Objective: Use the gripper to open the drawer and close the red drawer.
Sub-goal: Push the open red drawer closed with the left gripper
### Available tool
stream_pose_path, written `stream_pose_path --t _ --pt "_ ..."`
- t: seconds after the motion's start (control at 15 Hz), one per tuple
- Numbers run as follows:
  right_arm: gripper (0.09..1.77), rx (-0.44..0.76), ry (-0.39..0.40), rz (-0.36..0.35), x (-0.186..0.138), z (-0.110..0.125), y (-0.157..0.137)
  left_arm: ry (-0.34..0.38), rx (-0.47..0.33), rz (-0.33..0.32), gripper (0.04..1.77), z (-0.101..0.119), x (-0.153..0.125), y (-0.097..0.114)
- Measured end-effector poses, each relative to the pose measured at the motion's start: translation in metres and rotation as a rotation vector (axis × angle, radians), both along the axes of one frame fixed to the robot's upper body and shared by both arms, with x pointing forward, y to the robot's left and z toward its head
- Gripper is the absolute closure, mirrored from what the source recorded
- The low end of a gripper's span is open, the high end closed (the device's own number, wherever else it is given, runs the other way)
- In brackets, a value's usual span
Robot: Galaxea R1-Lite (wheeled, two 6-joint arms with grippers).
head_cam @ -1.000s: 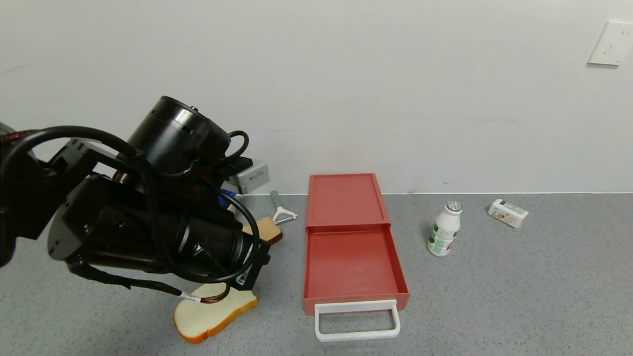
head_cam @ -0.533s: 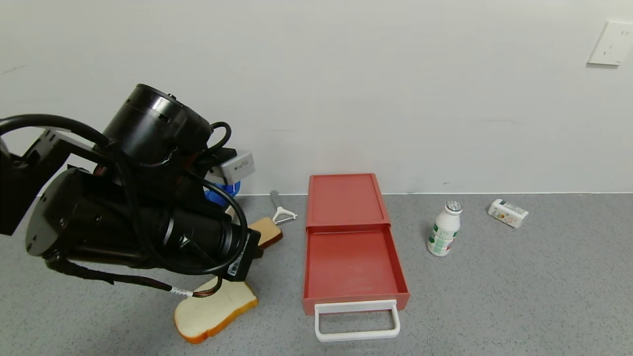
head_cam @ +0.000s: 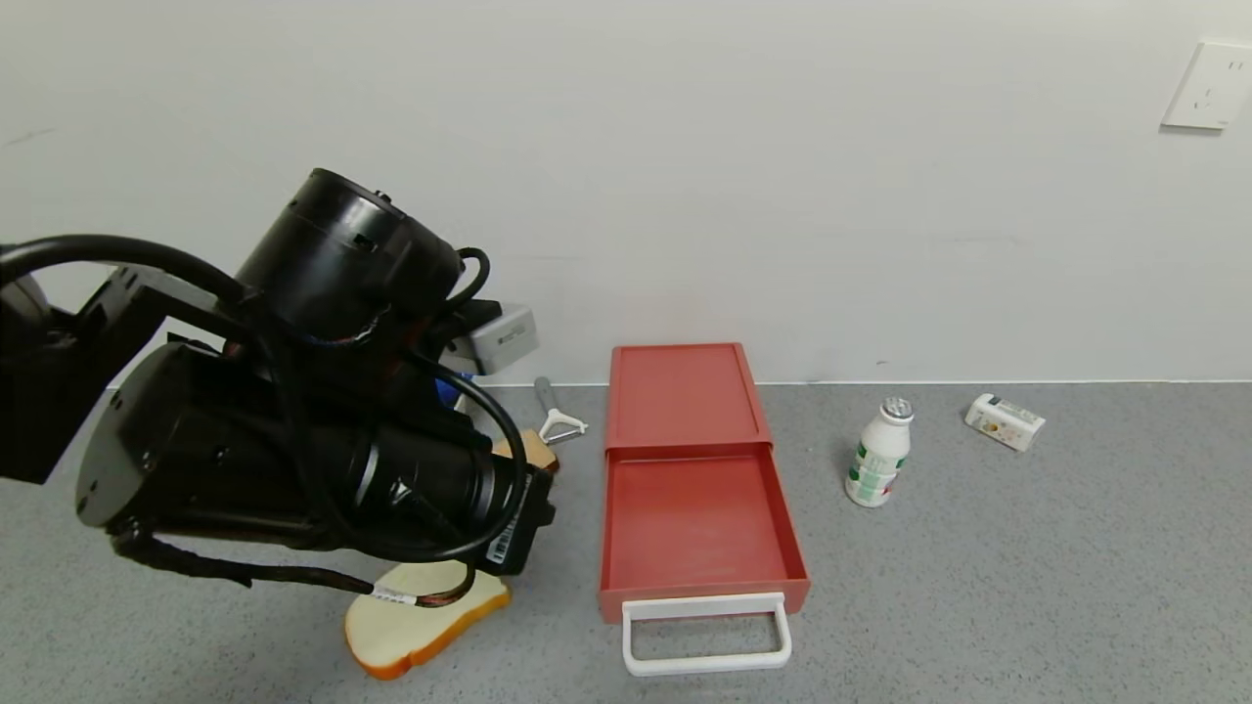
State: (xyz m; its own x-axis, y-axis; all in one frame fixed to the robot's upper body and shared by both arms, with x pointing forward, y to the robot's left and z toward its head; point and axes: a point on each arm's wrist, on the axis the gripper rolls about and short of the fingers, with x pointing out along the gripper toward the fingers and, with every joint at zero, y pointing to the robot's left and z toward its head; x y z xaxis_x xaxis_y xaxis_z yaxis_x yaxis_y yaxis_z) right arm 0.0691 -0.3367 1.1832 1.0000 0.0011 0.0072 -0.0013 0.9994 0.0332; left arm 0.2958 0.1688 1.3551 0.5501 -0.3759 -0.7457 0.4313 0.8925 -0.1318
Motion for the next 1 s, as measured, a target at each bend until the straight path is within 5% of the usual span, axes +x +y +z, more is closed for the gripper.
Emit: stream_pose_path --t 0.4,1.0 --pt "0.16 0.0 0.0 0.0 0.0 0.0 0.0 0.088 -0.072 0.038 1.7 -0.01 -0.006 -0.056" --pt "0.16 0.0 0.0 0.0 0.0 0.0 0.0 0.273 0.012 0.121 1.7 -0.072 -0.013 -0.118"
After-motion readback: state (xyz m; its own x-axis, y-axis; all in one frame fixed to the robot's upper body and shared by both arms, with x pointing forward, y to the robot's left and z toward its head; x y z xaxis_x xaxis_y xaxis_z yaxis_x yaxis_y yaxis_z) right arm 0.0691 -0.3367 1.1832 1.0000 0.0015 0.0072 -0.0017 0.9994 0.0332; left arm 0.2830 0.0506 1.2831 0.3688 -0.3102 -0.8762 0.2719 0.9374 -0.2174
